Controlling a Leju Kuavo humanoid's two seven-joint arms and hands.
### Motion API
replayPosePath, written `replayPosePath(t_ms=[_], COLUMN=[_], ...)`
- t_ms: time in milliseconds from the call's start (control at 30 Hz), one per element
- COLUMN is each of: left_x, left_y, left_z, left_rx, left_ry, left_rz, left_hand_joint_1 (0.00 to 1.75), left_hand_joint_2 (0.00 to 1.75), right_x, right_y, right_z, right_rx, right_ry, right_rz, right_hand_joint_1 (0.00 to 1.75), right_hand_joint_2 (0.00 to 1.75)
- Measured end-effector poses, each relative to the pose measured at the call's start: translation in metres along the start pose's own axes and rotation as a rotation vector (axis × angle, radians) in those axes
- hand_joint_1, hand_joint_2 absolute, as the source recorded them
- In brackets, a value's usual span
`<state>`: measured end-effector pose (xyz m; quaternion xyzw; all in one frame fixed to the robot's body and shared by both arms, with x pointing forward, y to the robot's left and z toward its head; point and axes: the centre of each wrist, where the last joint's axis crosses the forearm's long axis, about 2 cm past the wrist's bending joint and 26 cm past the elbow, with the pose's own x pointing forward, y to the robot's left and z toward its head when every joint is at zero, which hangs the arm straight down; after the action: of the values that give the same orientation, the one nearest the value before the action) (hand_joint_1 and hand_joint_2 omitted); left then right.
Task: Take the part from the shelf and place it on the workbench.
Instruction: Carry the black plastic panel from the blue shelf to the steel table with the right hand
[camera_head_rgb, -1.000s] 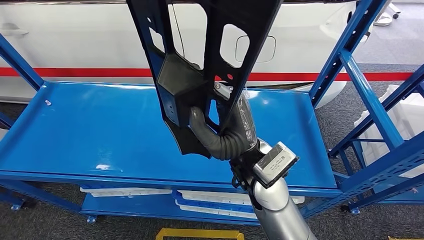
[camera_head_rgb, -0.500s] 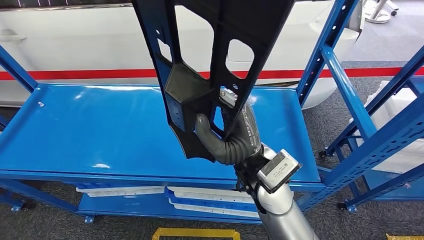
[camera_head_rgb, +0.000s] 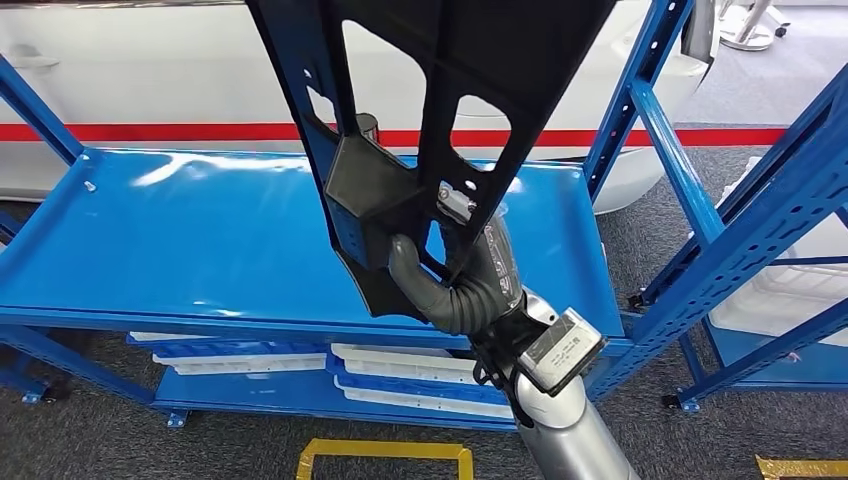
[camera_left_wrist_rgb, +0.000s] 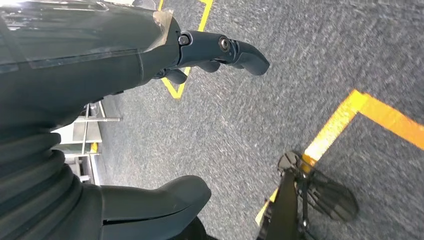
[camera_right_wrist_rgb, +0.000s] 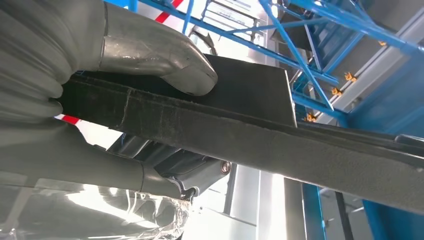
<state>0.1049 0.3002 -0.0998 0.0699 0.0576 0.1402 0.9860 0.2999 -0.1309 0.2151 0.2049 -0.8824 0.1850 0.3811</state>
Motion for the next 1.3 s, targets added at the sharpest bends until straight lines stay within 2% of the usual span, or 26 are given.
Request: replayPosePath(t_ms=[467, 1300], left_x=[-0.0007, -0.0004], left_y=[-0.0031, -0.0048], left_z=[0.0004, 0.0009], left_rx=[-0.006, 0.004], left_ry=[0.000, -0.003], left_rz=[-0.009, -0.026], left_hand_joint_1=[0.00, 0.00], left_hand_joint_2=[1.75, 1.75], right_x=[-0.0033, -0.0026], right_y=[-0.0030, 0.0020], right_z=[0.0103, 0.0096], right_rx=[0.028, 0.065], right_ry=[0.005, -0.005], right_rz=[0.027, 0.033], right_hand_joint_1=[1.75, 1.75], right_hand_joint_2=[1.75, 1.75])
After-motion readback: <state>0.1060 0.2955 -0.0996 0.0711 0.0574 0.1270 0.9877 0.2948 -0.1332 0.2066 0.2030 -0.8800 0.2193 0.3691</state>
